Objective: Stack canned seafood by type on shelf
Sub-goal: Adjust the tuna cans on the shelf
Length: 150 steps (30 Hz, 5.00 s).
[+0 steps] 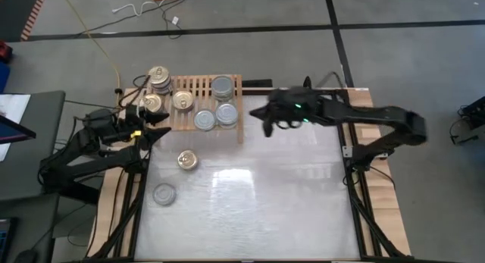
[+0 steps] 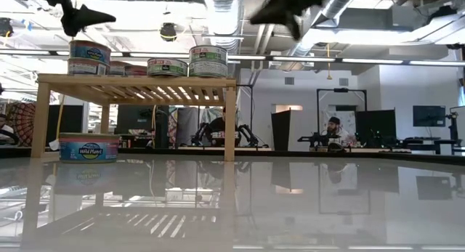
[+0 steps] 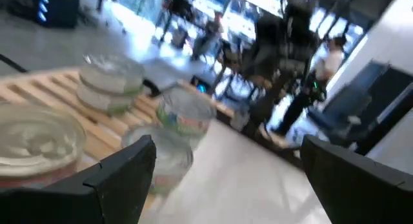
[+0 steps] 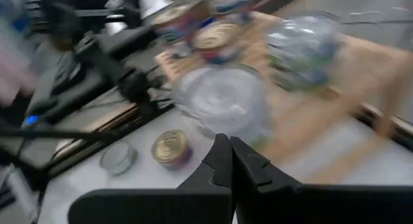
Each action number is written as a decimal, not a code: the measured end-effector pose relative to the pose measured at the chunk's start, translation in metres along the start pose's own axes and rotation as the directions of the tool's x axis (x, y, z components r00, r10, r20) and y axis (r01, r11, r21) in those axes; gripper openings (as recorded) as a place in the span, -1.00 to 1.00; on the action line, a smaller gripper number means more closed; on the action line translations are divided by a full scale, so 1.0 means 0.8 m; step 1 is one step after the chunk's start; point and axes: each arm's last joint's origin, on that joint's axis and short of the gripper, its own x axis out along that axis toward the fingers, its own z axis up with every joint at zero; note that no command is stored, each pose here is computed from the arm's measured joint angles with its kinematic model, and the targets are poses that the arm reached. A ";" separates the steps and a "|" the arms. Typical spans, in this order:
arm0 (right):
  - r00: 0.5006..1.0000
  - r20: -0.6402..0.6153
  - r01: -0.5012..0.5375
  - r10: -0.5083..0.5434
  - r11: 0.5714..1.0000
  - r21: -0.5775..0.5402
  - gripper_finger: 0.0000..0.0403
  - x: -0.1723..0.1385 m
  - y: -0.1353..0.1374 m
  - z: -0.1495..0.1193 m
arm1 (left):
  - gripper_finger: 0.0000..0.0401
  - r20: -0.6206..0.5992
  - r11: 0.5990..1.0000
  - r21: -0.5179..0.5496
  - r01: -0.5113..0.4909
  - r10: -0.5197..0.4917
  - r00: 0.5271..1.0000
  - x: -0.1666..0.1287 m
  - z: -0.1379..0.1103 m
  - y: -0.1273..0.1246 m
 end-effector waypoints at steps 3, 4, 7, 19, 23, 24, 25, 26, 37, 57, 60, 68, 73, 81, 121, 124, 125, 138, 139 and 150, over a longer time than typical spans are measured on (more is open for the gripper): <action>0.997 0.030 0.066 -0.068 0.994 0.085 -0.91 -0.031 -0.009 -0.035 | 0.83 0.071 1.000 -0.001 0.000 0.000 0.997 0.002 0.008 -0.002; 0.995 0.035 0.087 -0.091 0.991 0.103 -0.91 -0.041 -0.010 -0.045 | 0.83 0.089 1.000 -0.008 -0.009 0.009 0.996 0.004 0.011 -0.003; 0.992 0.054 0.103 -0.111 0.986 0.130 -0.90 -0.067 -0.010 -0.067 | 0.82 0.051 0.995 -0.058 -0.076 0.079 0.996 0.019 0.017 -0.003; 0.992 0.106 0.066 -0.072 0.996 0.059 -0.88 -0.138 -0.013 -0.076 | 0.79 -0.331 0.943 -0.033 -0.332 0.304 0.894 0.152 0.064 -0.010; 0.989 0.131 0.066 -0.065 0.998 -0.004 -0.88 -0.160 -0.015 -0.074 | 0.79 -0.411 0.882 0.033 -0.470 0.440 0.798 0.180 0.094 -0.012; 0.988 0.140 0.067 -0.064 0.998 -0.017 -0.88 -0.164 -0.015 -0.073 | 0.79 -0.420 0.875 0.046 -0.482 0.455 0.786 0.187 0.101 -0.014; 0.987 0.151 0.066 -0.062 0.997 -0.026 -0.88 -0.169 -0.016 -0.071 | 0.79 -0.427 0.870 0.060 -0.489 0.466 0.775 0.193 0.110 -0.017; 0.987 0.149 0.068 -0.063 0.997 -0.034 -0.88 -0.173 -0.017 -0.072 | 0.79 -0.426 0.865 0.076 -0.495 0.477 0.769 0.198 0.117 -0.019; 0.986 0.149 0.080 -0.069 0.994 -0.068 -0.88 -0.190 -0.020 -0.074 | 0.26 -0.416 0.874 0.196 -0.445 0.485 0.769 0.240 0.169 -0.044; 0.967 0.217 0.129 -0.135 0.991 0.042 -0.88 -0.181 -0.032 -0.062 | -0.91 -0.610 0.818 0.499 -0.286 0.566 0.555 0.224 0.150 -0.009; 0.964 0.220 0.145 -0.151 0.988 0.043 -0.88 -0.173 -0.035 -0.060 | -0.94 -0.624 0.802 0.511 -0.311 0.594 0.507 0.225 0.142 0.013; 0.971 0.161 0.173 -0.179 0.984 0.052 -0.88 -0.149 -0.038 -0.065 | -0.99 -0.702 0.799 0.533 -0.279 0.601 0.382 0.222 0.114 0.059; 0.972 0.141 0.178 -0.185 0.982 0.066 -0.88 -0.139 -0.039 -0.067 | -1.00 -0.714 0.798 0.539 -0.271 0.603 0.355 0.226 0.097 0.072; 0.968 0.189 0.153 -0.165 0.986 0.072 -0.88 -0.140 -0.037 -0.061 | -1.00 -0.748 0.802 0.537 -0.261 0.596 0.293 0.220 0.084 0.073; 0.969 0.186 0.152 -0.163 0.986 0.071 -0.88 -0.140 -0.037 -0.061 | -1.00 -0.829 0.941 0.339 -0.003 0.301 0.471 0.237 0.101 -0.003; 0.969 0.187 0.152 -0.163 0.986 0.072 -0.88 -0.140 -0.037 -0.061 | -1.00 -0.860 0.948 0.317 0.026 0.276 0.429 0.251 0.090 0.003; 0.969 0.187 0.152 -0.163 0.986 0.072 -0.88 -0.140 -0.037 -0.061 | -1.00 -0.868 0.948 0.315 0.037 0.272 0.416 0.256 0.086 0.004; 0.969 0.186 0.147 -0.163 0.985 0.095 -0.88 -0.140 -0.037 -0.061 | -1.00 -0.871 0.914 0.404 0.030 0.375 0.318 0.293 0.059 0.028; 0.969 0.186 0.147 -0.163 0.985 0.095 -0.88 -0.140 -0.037 -0.061 | -1.00 -0.868 0.912 0.409 0.025 0.380 0.320 0.293 0.060 0.030; 0.969 0.186 0.149 -0.165 0.984 0.093 -0.88 -0.140 -0.037 -0.061 | -1.00 -0.820 0.886 0.461 -0.046 0.445 0.359 0.294 0.071 0.051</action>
